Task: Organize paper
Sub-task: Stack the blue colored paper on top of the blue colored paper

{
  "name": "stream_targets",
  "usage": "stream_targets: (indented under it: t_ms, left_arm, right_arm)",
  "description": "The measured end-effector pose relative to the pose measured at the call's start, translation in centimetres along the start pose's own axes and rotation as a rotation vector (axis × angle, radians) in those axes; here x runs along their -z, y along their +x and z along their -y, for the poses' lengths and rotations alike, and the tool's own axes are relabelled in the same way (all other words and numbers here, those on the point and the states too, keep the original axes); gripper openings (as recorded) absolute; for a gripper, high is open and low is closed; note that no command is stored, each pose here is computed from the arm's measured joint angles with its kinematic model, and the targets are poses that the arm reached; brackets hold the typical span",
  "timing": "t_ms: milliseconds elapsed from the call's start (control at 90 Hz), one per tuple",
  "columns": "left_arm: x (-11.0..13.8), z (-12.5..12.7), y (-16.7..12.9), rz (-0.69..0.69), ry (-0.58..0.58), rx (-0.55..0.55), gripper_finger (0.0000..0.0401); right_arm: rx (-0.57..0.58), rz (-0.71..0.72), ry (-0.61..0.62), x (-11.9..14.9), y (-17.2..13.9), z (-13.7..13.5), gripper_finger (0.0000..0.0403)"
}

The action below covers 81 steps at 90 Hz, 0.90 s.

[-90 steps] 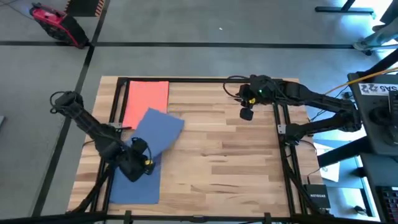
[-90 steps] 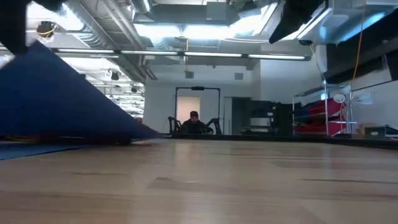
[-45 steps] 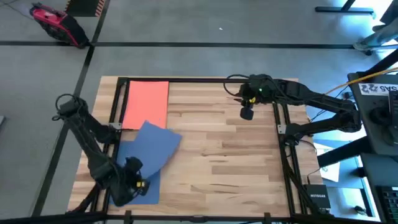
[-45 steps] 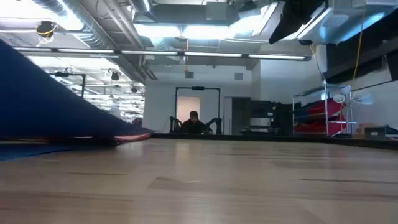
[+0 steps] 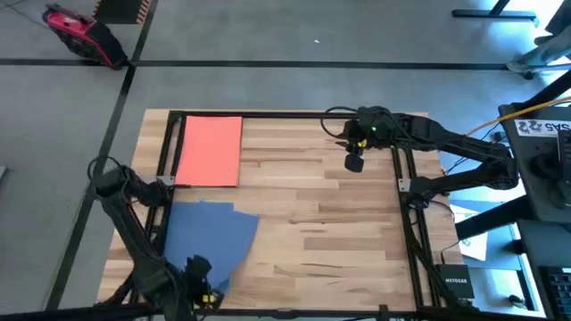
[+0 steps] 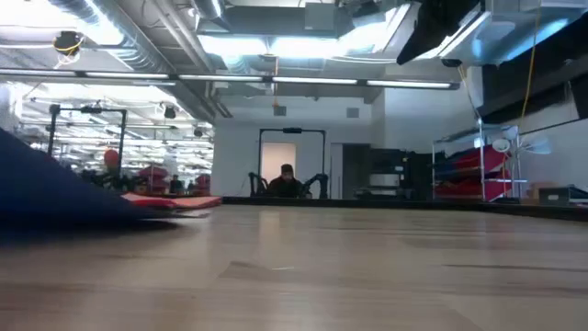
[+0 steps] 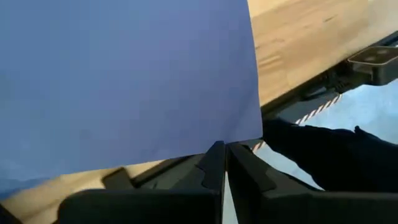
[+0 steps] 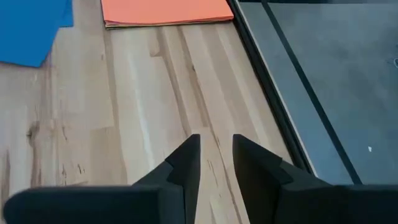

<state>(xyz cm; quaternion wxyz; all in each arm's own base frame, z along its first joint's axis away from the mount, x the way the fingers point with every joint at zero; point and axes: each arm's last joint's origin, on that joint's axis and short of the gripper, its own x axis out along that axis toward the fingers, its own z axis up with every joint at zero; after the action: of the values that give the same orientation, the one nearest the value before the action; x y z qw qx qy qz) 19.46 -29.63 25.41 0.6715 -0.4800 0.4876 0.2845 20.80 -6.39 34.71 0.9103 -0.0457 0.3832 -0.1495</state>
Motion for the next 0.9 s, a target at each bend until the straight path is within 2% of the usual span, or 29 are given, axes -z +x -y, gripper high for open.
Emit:
stream_targets:
  t_ms: [322, 511, 611, 789, 900]
  left_arm:
    - [-1.5, 0.6, 1.1, 0.102, -0.02, -0.075, 0.0]
    - [-2.0, 0.9, 1.3, 0.107, 0.085, -0.078, 0.0]
    - [-1.7, 1.0, 1.5, 0.095, 0.124, -0.062, 0.0]
    - [-0.5, 1.0, 2.5, 0.033, 0.113, 0.035, 0.0001]
    - [0.3, 0.6, 3.1, -0.002, 0.091, 0.08, 0.0021]
  right_arm:
    - [0.0, 0.0, -0.022, 0.0, 0.0, 0.0, 0.0083]
    - [0.001, -0.003, -0.022, 0.0, 0.1, 0.0, 0.0083]
    - [0.0, -0.009, -0.018, 0.0, 0.2, 0.0, 0.0083]
    - [-0.001, -0.012, -0.011, 0.0, 0.3, 0.0, 0.0083]
    - [-0.001, -0.012, -0.008, 0.0, 0.3, 0.0, 0.0083]
